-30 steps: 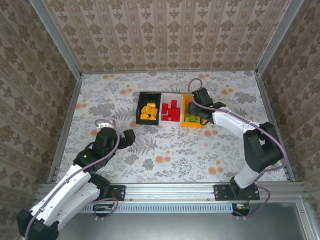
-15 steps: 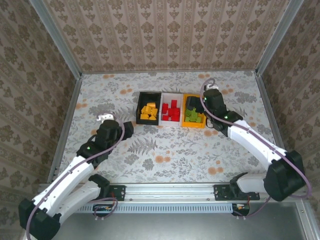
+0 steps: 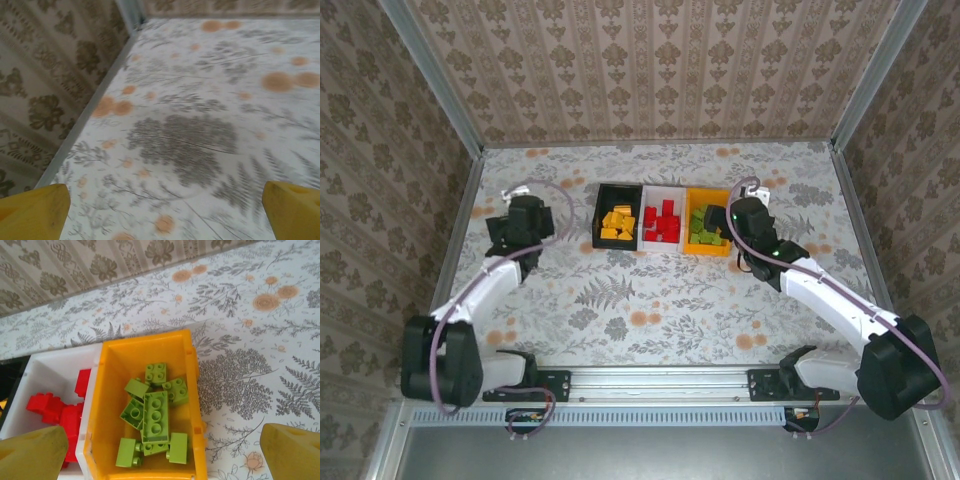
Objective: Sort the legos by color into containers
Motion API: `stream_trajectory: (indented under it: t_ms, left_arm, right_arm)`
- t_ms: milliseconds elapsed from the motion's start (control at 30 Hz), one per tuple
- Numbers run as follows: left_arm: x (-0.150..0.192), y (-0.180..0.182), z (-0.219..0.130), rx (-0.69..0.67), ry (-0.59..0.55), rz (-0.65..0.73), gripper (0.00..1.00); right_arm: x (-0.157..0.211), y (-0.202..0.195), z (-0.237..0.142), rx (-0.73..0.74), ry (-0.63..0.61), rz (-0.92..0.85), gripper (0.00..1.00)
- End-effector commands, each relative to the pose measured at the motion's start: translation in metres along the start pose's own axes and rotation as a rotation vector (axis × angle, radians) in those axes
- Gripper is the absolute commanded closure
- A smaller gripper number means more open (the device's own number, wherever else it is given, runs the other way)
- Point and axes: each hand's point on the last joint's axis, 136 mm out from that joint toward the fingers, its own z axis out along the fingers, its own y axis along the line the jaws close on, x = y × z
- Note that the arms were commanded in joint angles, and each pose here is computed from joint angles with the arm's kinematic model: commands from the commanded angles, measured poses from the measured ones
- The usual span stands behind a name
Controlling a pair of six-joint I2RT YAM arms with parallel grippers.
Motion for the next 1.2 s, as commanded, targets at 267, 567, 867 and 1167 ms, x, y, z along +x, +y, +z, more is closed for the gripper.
stream_trajectory:
  t_ms: [267, 567, 867, 1167]
  left_arm:
    - [0.031, -0.019, 0.044, 0.147, -0.198, 0.076, 0.00]
    - [0.044, -0.019, 0.042, 0.207, -0.238, 0.033, 0.00]
    - [0.043, -0.017, 0.041, 0.190, -0.249, 0.030, 0.00]
    - [0.043, -0.017, 0.041, 0.193, -0.250, 0.032, 0.00]
  right_arm:
    - [-0.018, -0.025, 0.001, 0.071, -0.128, -0.020, 0.00]
    - [-0.039, -0.054, -0.002, 0.153, -0.278, -0.210, 0.00]
    - [-0.006, -0.134, 0.034, 0.237, -0.251, -0.190, 0.00]
    - [0.031, -0.123, 0.078, 0.108, -0.220, -0.242, 0.00]
